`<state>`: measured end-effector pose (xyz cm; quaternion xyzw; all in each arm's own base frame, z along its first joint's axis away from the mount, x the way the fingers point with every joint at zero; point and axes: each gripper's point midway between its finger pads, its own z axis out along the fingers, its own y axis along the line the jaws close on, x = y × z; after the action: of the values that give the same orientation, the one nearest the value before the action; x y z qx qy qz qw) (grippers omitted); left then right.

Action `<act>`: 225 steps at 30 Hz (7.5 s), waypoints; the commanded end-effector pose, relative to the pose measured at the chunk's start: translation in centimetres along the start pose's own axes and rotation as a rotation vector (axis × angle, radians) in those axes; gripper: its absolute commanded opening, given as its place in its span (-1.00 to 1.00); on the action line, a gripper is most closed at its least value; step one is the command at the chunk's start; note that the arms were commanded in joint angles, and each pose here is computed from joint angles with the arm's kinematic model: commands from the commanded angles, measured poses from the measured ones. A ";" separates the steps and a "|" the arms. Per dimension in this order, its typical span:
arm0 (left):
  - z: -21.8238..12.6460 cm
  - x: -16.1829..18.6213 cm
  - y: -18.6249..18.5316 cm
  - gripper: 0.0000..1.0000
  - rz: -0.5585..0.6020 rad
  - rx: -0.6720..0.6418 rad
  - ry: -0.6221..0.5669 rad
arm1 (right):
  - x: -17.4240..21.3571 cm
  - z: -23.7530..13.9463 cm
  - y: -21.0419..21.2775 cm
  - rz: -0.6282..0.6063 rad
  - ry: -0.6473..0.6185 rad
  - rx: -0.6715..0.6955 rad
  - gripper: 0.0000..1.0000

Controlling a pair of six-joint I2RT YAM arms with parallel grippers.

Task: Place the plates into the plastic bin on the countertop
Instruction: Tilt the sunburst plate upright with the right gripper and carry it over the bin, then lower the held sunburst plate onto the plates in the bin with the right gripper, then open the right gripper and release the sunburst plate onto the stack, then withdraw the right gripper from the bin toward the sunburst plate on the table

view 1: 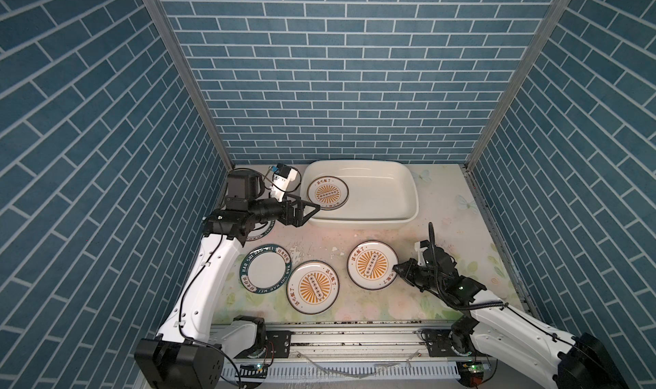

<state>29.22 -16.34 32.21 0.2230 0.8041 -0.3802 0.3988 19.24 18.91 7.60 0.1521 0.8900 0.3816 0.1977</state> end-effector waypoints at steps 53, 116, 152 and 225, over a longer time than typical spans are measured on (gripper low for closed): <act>-2.7 -0.7 5.4 0.99 -0.114 -0.136 -0.066 | -20.2 2.5 20.1 -0.285 -0.031 -0.074 -1.00; -2.2 -0.5 7.0 0.99 -0.137 -0.145 -0.060 | -22.3 24.1 18.3 -0.277 0.168 0.028 -0.96; -2.1 -0.7 7.0 0.99 -0.149 -0.141 -0.062 | -22.6 23.8 17.1 -0.247 0.196 0.058 -0.54; -2.3 1.8 3.9 0.99 -0.047 -0.050 0.038 | 9.3 6.3 12.3 -0.482 0.288 -0.059 -0.27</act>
<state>30.20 -11.40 30.06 0.2014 0.8320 -0.3457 0.3844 14.48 33.47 10.95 -0.1522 0.9098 0.3639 0.1293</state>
